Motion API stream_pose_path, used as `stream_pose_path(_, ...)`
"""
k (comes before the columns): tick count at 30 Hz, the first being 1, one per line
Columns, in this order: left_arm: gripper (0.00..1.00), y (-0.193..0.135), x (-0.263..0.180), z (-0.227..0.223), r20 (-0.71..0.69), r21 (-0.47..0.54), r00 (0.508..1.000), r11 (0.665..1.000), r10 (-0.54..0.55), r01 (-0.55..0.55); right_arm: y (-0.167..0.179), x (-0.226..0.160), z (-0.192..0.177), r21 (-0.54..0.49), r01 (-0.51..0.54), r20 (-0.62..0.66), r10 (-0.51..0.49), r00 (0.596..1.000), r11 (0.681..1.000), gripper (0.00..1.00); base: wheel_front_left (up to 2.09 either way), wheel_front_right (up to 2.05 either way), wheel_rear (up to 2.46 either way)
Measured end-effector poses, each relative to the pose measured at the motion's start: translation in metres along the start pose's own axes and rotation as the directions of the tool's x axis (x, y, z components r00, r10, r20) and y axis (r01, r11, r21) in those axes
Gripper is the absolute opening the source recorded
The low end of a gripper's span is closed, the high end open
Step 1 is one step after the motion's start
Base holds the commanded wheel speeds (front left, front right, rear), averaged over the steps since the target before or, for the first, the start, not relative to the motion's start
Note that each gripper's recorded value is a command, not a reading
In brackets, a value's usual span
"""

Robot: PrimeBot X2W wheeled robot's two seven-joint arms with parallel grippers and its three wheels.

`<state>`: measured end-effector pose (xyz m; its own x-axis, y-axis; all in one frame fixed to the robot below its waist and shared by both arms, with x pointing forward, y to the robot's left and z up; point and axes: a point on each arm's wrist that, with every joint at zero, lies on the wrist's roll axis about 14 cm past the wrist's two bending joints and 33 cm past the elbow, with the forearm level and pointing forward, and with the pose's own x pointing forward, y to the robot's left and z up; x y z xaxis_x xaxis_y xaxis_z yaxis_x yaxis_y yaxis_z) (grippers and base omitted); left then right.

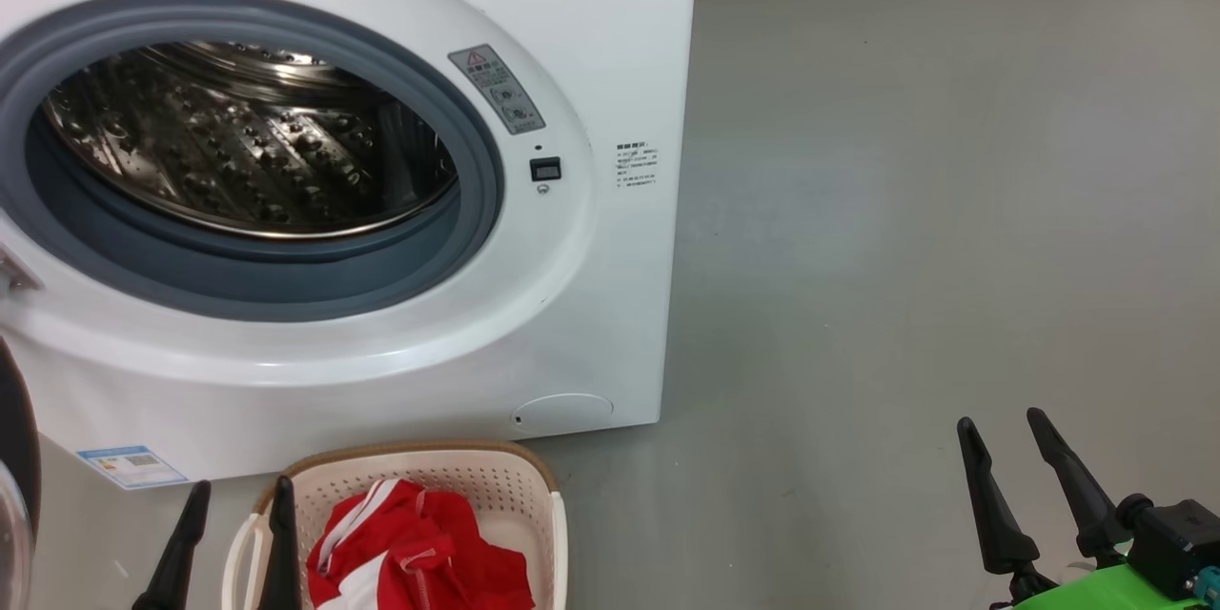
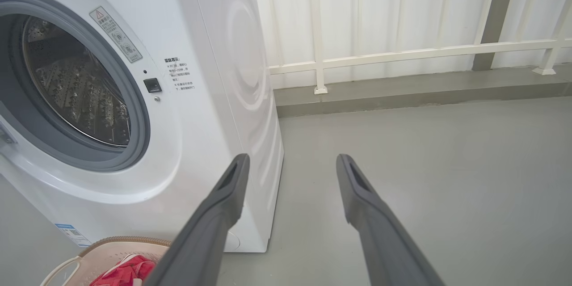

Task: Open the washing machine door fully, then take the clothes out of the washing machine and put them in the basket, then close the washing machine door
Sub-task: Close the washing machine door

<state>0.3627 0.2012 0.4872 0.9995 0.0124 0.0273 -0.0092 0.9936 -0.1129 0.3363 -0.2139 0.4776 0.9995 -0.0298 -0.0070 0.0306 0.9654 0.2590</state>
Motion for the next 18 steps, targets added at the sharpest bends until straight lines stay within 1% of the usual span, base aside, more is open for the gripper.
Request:
stream_pose_path(5, 1.0, -0.0012, -0.0002, 0.0015, 0.005, 0.0, 1.0, 1.0, -0.003, 0.003, 0.0006, -0.0001, 0.0008, 0.0, -0.002, 0.003, 0.002, 1.0, 1.0, 1.0, -1.03, 1.03, 0.0)
stream_pose_path(14, 1.0, -0.0027, -0.0003, 0.0051, 0.016, -0.004, 1.0, 1.0, -0.008, 0.008, 0.001, -0.0005, 0.0018, 0.0, -0.003, 0.006, 0.003, 1.0, 1.0, 1.0, -1.49, 1.48, 0.01)
stream_pose_path(18, 1.0, -0.0029, -0.0017, 0.0055, 0.017, -0.003, 1.0, 1.0, -0.008, 0.008, 0.0015, -0.0011, 0.0021, 0.001, -0.005, 0.007, 0.005, 1.0, 1.0, 1.0, -0.94, 0.94, 0.0)
